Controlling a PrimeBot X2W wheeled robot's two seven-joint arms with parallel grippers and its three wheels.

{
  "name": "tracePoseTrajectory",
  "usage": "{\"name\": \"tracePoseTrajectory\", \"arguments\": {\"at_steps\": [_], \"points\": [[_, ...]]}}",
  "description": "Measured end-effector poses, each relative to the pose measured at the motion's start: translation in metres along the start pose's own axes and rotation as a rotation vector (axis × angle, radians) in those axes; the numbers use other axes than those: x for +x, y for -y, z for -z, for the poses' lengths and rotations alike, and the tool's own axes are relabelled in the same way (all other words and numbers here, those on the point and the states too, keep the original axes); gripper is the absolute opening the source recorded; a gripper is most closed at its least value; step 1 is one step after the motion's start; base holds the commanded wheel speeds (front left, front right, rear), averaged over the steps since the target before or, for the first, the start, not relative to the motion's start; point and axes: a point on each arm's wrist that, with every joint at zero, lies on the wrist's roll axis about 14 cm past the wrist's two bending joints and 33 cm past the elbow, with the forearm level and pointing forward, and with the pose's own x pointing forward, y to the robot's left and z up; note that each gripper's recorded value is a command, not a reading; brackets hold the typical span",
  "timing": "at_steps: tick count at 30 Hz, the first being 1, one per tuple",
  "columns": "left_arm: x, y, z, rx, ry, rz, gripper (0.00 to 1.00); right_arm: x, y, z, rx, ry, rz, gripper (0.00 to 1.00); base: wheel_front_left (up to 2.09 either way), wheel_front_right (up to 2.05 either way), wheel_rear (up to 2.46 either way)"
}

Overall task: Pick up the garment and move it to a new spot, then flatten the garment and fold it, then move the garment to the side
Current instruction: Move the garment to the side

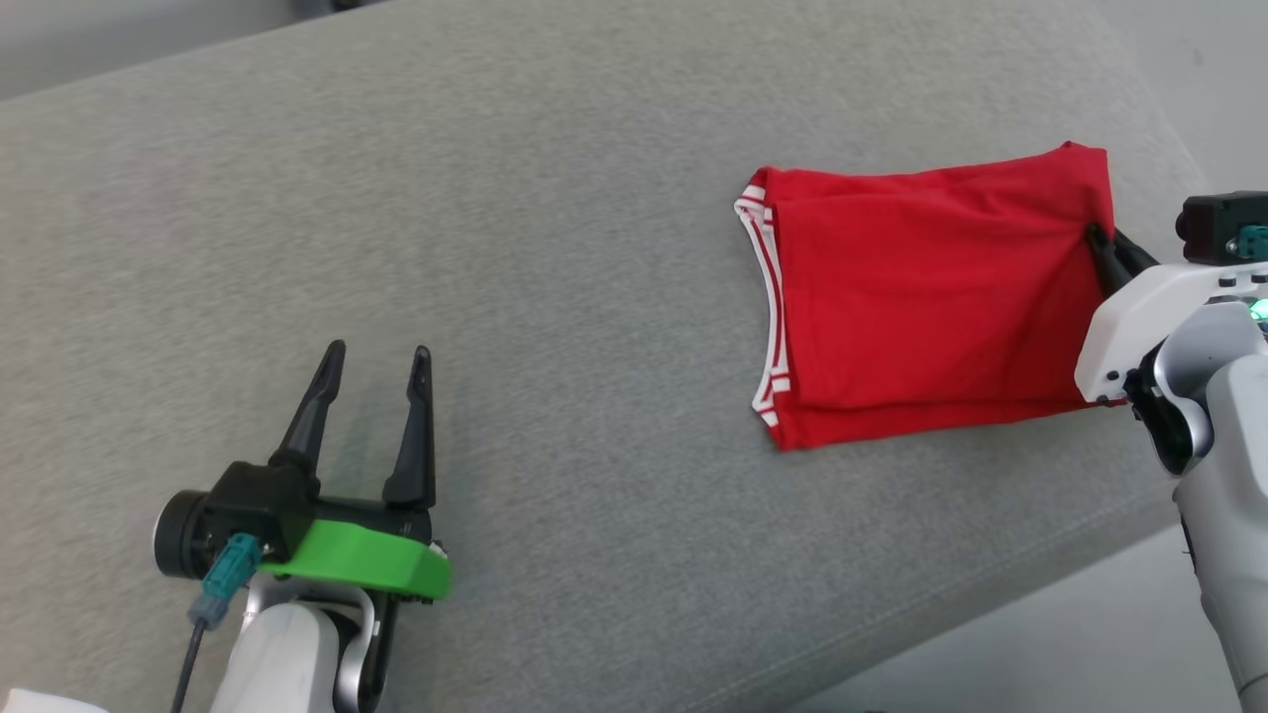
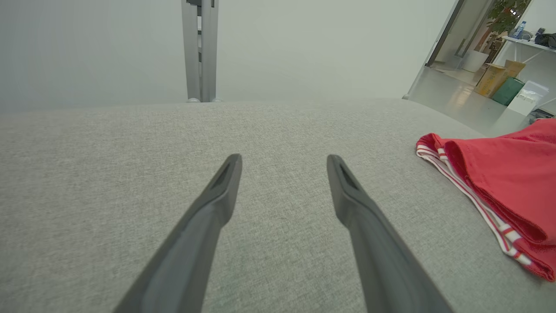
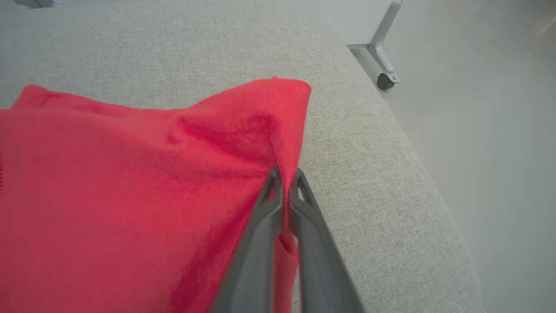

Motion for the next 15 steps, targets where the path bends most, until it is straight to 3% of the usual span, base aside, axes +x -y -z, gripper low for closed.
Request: {"name": "tracePoseTrajectory", "arguments": {"at_steps": [7, 15], "points": [[0.021, 0.023, 0.026, -0.051, -0.044, 0.084, 1.0, -0.002, 0.027, 0.006, -0.017, -0.001, 0.077, 0.0, 0.0, 0.0, 0.0], [0.018, 0.001, 0.022, -0.052, -0.024, 0.03, 1.0, 0.033, 0.005, -0.034, -0.061, 0.069, 0.033, 0.0, 0.0, 0.0, 0.0]]}}
